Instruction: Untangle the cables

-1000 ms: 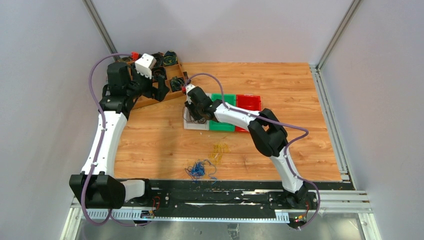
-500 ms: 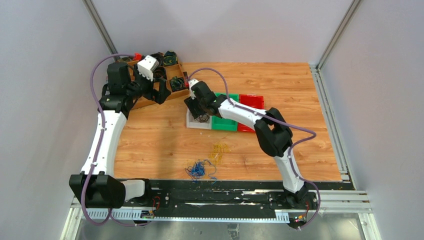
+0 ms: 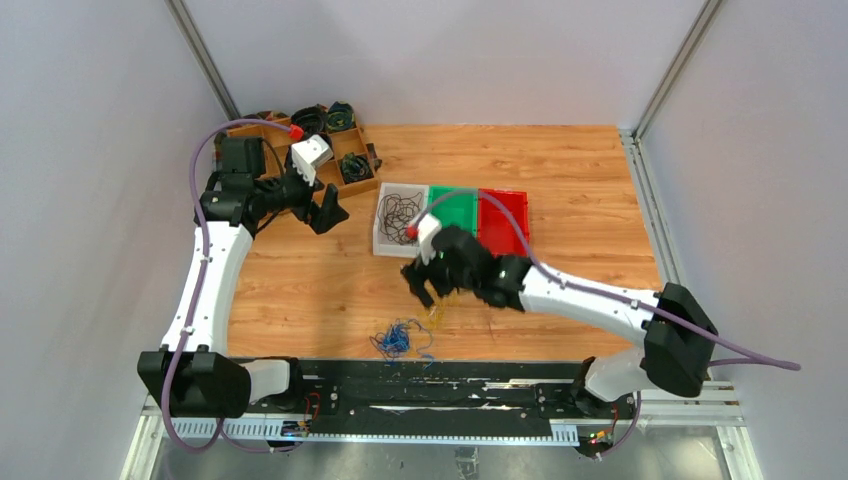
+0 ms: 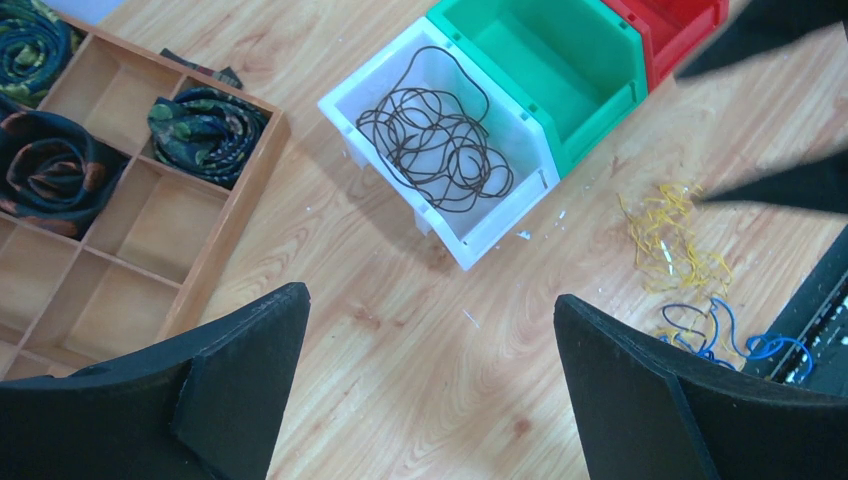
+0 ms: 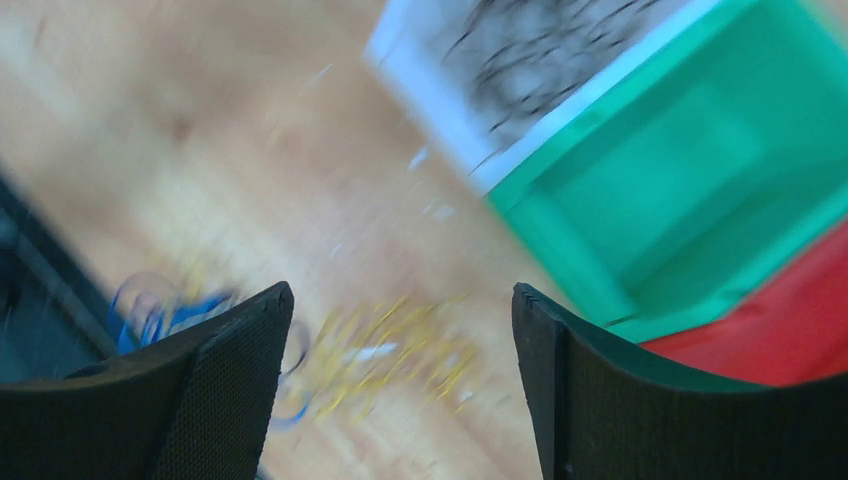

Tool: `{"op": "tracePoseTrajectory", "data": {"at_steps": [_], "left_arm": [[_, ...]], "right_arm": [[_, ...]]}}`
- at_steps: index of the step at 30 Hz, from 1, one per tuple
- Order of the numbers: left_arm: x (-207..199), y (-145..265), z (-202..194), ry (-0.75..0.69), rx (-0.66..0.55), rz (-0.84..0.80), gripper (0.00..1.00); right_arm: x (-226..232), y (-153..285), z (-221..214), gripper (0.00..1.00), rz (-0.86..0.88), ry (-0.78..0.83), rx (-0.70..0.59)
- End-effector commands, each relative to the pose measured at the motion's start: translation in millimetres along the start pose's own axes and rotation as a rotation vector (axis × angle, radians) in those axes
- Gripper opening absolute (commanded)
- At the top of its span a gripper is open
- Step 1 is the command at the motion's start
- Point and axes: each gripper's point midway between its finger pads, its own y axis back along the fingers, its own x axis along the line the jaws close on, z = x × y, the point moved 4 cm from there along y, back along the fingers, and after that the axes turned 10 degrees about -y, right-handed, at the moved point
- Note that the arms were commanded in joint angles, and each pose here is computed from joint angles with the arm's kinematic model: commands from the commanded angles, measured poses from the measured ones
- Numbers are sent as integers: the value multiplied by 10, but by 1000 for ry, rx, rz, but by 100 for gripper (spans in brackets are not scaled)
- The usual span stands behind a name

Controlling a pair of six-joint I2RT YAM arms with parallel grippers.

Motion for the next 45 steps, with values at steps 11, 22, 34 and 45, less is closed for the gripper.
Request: {"op": "tracePoseTrajectory", "data": {"at_steps": [11,22,34,45], "left_arm": [[-62,58,53,-55,-19,-20,97],[-16,69,41,-73,-1,5,97],[-150,58,-25,-82,-11,-62,94],[-1253,-140,-616,-268,116,-401,99]], "right_arm": [[679,-272,-1258,78,122,190,191],[446,-856,-718,49,18,-91,116],[466,-949,-502,20,2,-200,75],[-12,-226,-444,62,-44,-278,-6]]}}
